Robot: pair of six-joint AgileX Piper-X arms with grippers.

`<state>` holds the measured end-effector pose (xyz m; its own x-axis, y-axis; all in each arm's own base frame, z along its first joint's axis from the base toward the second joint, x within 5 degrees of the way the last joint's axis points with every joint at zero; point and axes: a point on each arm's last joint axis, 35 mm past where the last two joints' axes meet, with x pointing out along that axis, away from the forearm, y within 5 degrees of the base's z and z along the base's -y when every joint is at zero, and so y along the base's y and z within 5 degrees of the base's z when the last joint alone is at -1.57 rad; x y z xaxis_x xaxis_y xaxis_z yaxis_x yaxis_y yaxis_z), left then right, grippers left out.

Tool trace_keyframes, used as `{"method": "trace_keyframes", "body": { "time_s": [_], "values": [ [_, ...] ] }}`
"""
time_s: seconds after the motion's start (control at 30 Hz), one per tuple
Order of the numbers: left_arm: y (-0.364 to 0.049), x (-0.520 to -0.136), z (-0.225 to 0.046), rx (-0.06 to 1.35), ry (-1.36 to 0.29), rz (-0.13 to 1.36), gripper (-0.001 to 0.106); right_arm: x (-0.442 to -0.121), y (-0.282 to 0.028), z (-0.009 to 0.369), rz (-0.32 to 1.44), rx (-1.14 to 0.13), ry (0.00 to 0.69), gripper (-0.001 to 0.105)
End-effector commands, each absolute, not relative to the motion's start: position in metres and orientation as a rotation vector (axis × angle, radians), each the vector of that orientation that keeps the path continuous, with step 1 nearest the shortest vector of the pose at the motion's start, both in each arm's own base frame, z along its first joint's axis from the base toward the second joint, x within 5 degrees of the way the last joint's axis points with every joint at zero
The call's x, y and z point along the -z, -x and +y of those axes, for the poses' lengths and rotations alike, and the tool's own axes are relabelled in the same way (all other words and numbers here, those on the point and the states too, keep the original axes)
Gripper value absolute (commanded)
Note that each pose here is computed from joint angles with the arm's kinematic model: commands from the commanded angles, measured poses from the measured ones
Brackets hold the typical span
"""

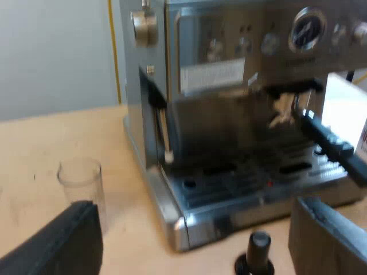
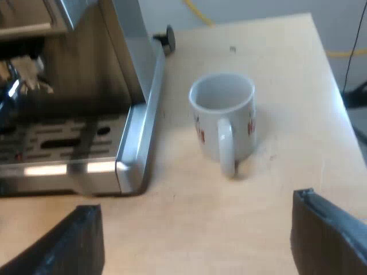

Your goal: Pour the beans into the coffee machine

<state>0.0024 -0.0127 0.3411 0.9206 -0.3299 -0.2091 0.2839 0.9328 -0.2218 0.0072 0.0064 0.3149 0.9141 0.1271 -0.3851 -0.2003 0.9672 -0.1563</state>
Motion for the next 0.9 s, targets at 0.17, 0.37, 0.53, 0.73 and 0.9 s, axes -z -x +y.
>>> {"method": "trace_keyframes", "body": {
  "time_s": [0.17, 0.37, 0.53, 0.73, 0.9],
  "values": [
    [0.0, -0.328, -0.012, 0.278, 0.209, 0.377, 0.069, -0.314, -0.007, 0.007, 0.403, -0.183, 0.152, 0.069],
    [-0.003, -0.32, -0.01, 0.225, 0.199, 0.417, 0.069, -0.314, -0.007, 0.007, 0.403, -0.184, 0.154, 0.069],
    [-0.015, -0.304, -0.007, 0.143, 0.186, 0.445, 0.069, -0.312, -0.009, 0.007, 0.409, -0.185, 0.155, 0.069],
    [-0.029, -0.293, -0.006, 0.144, 0.183, 0.418, 0.069, -0.294, -0.02, 0.006, 0.447, -0.189, 0.15, 0.069],
    [-0.033, -0.288, -0.006, 0.144, 0.183, 0.415, 0.069, -0.281, -0.027, 0.006, 0.471, -0.191, 0.146, 0.069]
  ]
}}
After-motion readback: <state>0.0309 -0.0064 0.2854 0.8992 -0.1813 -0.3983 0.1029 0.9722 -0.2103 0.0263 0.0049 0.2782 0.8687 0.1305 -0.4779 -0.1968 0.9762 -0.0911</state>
